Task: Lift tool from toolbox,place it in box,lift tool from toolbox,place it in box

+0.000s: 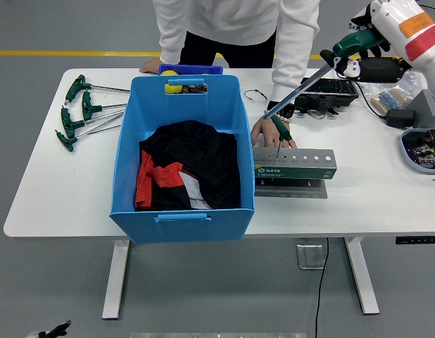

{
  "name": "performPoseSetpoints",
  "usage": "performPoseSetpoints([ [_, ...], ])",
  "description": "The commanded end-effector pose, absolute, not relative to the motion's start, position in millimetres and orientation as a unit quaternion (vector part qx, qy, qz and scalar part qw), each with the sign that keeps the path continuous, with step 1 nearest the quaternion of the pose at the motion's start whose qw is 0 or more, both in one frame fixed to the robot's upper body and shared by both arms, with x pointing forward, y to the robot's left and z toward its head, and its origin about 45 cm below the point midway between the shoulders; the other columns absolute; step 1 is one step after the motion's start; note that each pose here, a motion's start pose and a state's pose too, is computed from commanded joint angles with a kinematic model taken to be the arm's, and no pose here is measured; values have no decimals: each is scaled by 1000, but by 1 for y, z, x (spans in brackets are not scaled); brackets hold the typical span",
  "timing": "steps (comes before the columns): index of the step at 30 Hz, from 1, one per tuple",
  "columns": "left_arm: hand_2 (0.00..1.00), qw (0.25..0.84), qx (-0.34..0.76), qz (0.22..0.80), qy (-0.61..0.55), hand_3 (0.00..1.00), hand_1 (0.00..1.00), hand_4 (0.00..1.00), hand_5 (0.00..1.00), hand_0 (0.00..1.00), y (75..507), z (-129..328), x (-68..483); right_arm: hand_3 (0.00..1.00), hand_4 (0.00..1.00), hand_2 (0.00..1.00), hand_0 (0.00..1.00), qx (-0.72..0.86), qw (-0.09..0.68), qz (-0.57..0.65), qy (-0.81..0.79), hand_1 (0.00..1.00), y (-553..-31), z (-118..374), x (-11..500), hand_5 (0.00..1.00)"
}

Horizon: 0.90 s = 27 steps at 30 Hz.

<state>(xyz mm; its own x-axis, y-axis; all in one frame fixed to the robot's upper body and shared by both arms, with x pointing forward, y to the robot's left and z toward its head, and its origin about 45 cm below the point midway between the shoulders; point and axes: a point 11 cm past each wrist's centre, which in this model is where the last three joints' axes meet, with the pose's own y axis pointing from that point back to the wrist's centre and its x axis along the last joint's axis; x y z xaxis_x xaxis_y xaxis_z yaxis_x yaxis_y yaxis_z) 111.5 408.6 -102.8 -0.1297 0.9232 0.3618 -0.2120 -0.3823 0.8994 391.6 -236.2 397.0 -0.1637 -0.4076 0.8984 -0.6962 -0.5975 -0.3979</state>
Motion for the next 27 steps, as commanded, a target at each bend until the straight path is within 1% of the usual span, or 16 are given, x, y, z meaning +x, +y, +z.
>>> performPoseSetpoints([
  [3, 819, 429, 502, 662, 354, 613, 840, 722, 547, 852, 409, -103, 111, 2, 651, 2, 2, 648, 90, 628, -422, 2, -217, 395, 385, 416],
  [4, 819, 429, 502, 662, 353, 612, 840, 722, 548, 850, 409, -103, 112, 2, 647, 2, 2, 653, 80, 627, -417, 2, -209, 394, 383, 392],
  [15, 818, 432, 499, 664, 351, 614, 839, 723, 549, 853, 409, -102, 116, 2, 646, 2, 2, 698, 36, 601, -387, 2, -153, 373, 380, 406],
  [22, 818, 434, 499, 664, 349, 614, 839, 723, 549, 853, 409, -101, 118, 2, 643, 2, 2, 713, 46, 586, -383, 2, -133, 354, 393, 410],
  [26, 818, 434, 499, 665, 347, 614, 839, 723, 549, 853, 409, -101, 119, 2, 643, 2, 2, 714, 71, 587, -374, 2, -124, 339, 401, 410],
  [27, 818, 435, 498, 665, 347, 614, 839, 725, 551, 853, 409, -101, 119, 2, 636, 2, 2, 715, 76, 587, -373, 2, -123, 336, 402, 423],
])
